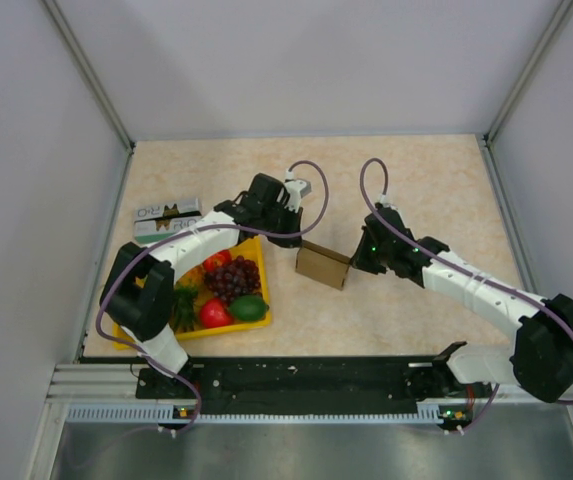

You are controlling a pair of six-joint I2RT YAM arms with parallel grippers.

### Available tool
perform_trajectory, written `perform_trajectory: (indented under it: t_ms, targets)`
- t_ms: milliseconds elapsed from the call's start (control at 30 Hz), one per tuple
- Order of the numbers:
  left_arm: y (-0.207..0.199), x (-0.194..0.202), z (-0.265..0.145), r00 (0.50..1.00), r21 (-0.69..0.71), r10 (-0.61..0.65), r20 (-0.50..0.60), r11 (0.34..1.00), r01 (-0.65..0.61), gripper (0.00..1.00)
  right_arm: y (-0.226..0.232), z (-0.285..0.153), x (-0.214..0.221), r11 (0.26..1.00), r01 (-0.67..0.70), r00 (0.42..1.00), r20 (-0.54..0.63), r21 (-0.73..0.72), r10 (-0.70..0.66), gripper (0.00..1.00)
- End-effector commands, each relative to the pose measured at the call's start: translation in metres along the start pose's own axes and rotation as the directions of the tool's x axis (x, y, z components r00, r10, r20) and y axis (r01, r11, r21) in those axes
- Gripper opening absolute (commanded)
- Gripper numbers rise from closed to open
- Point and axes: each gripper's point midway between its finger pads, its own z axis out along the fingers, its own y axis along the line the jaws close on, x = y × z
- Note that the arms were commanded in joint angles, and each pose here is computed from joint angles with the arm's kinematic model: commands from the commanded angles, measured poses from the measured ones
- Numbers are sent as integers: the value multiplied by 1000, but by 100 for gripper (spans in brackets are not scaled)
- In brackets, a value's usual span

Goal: Fold the paper box

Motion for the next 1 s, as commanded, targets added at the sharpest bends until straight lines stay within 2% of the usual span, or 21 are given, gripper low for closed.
perform_trajectory:
  t_ms: [0, 700, 967]
  targets:
    - [-23, -2, -5, 999, 63, 23, 23, 998, -24, 0, 11, -1, -1, 1000, -3, 1000, 4, -16, 4, 0]
    - [-18, 7, -12, 997, 24, 59, 48, 998, -60, 0, 24, -16, -9, 993, -65, 998, 14, -97, 66, 0]
    - [-22, 5, -12, 997, 28, 49, 54, 998, -51, 0, 13, -7, 7, 996, -6, 1000, 8, -89, 7, 0]
